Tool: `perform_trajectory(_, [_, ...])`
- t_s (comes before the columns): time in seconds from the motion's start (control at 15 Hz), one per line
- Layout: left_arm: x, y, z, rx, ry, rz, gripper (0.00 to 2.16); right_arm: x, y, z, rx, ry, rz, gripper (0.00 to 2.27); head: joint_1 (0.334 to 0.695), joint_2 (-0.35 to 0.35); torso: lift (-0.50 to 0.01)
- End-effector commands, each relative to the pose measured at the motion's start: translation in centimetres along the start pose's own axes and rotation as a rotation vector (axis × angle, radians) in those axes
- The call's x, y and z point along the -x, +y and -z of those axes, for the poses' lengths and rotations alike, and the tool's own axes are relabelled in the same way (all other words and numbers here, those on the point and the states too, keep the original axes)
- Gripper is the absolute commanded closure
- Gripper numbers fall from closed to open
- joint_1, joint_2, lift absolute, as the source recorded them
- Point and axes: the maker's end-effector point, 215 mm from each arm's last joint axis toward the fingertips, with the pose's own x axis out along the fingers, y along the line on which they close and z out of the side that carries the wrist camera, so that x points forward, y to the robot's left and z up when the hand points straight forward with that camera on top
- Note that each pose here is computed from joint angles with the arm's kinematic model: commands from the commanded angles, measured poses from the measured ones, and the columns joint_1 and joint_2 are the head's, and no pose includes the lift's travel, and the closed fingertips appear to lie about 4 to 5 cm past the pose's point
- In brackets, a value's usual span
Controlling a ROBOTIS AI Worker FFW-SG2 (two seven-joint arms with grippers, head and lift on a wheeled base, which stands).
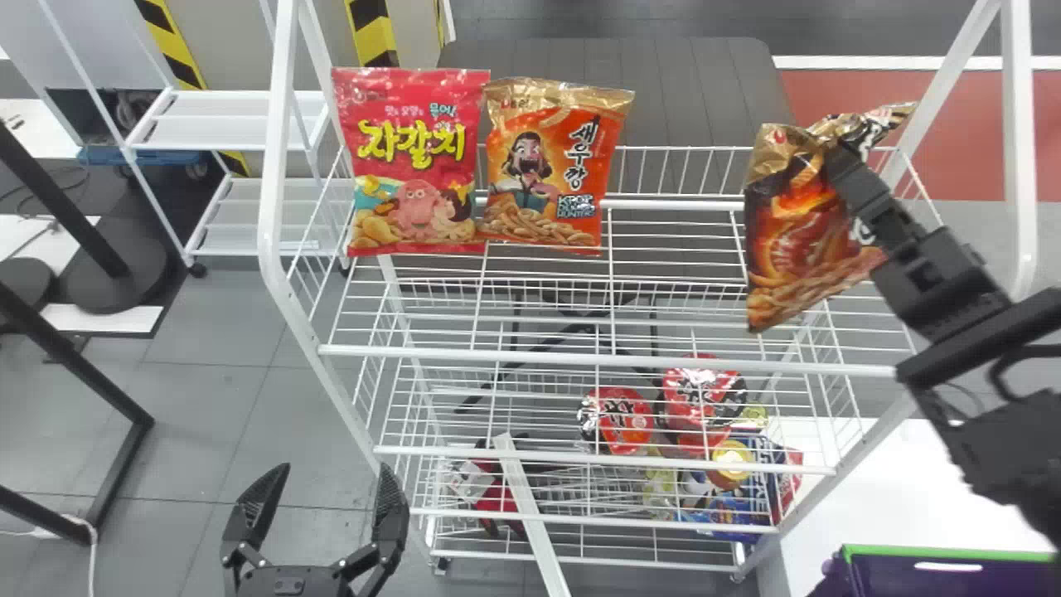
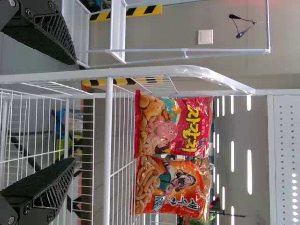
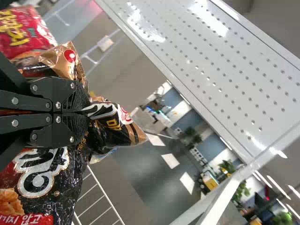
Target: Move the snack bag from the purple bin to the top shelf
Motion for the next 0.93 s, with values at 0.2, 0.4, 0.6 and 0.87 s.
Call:
perform_trajectory(0.2, [-0.4,0.2,0.2,-0.004,0.002,-0.002,0.07,-2.6,-2.0,4.2,-0.182,-0.038,-0.019,2.25,0.695,0.034,0.0])
perform_trajectory(0.4, [-0.4,0.4,0.5,-0.005,0.008,-0.003,0.07,-3.9,-1.5,5.8,-0.303,-0.029,-0.087,2.25,0.695,0.056,0.0])
perform_trajectory(0.6, [-0.4,0.4,0.6,-0.007,0.01,-0.003,0.07,-4.6,-1.8,5.5,-0.314,-0.066,-0.122,2.25,0.695,0.083,0.0])
perform_trajectory(0.87, [-1.3,-0.4,1.2,-0.013,0.021,0.025,0.07,-4.4,-5.2,3.8,-0.352,-0.163,-0.102,2.25,0.695,0.064,0.0])
